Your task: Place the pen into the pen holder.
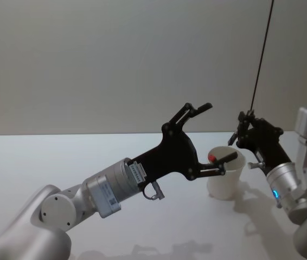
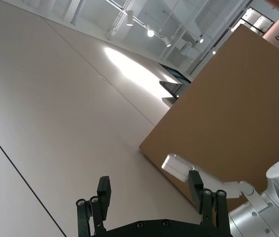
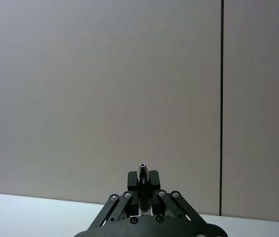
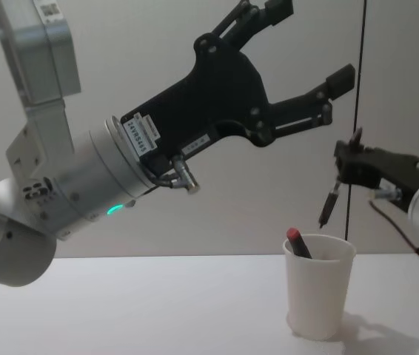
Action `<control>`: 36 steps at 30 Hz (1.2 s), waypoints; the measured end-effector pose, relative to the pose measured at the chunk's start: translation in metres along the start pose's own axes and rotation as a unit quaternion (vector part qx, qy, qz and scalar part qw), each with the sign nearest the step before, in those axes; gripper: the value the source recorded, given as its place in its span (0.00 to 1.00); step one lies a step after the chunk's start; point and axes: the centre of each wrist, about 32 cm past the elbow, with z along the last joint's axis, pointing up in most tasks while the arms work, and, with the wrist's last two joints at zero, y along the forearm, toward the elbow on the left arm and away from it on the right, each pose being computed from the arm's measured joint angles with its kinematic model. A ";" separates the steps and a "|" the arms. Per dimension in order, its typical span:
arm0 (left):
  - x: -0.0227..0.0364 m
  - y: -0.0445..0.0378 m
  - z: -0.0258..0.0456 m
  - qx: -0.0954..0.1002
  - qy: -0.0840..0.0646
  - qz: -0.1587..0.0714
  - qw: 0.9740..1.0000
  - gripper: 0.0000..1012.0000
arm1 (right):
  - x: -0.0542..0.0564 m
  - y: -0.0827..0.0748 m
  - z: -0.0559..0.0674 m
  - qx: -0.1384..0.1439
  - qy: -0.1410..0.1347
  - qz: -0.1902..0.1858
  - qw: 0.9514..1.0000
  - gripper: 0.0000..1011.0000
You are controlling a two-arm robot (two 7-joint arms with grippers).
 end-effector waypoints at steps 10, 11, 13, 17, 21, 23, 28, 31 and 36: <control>0.0000 0.0000 0.0000 0.000 0.000 0.000 1.000 0.99 | -0.004 0.002 -0.007 -0.023 0.012 0.015 1.000 0.30; 0.0000 0.0000 0.0000 0.000 0.000 0.000 1.000 0.99 | -0.004 0.002 -0.007 -0.025 0.013 0.016 0.999 0.31; 0.0000 0.0000 0.0000 0.000 0.000 0.000 1.000 0.99 | -0.004 0.002 -0.008 -0.027 0.014 0.018 0.999 0.38; 0.0000 0.0000 0.0000 0.000 0.000 0.000 1.000 0.99 | -0.005 0.002 -0.008 -0.031 0.015 0.020 0.999 0.53; 0.0000 0.0000 0.0000 0.000 0.000 0.000 1.000 0.99 | -0.005 0.002 -0.009 -0.034 0.017 0.022 0.999 0.61; 0.0000 0.0000 0.0000 0.000 0.000 0.000 1.000 0.99 | -0.005 0.002 -0.009 -0.034 0.018 0.023 0.999 0.69; 0.0000 0.0000 0.0000 0.000 0.000 0.000 1.000 0.99 | -0.005 0.002 -0.010 -0.036 0.019 0.024 0.999 0.83; 0.0000 0.0000 0.0000 0.000 0.000 0.000 1.000 0.99 | -0.005 0.001 -0.010 -0.037 0.019 0.024 0.999 0.91; 0.0000 0.0000 0.0000 0.000 0.000 0.000 1.000 0.99 | -0.005 0.001 -0.010 -0.038 0.020 0.025 0.999 0.99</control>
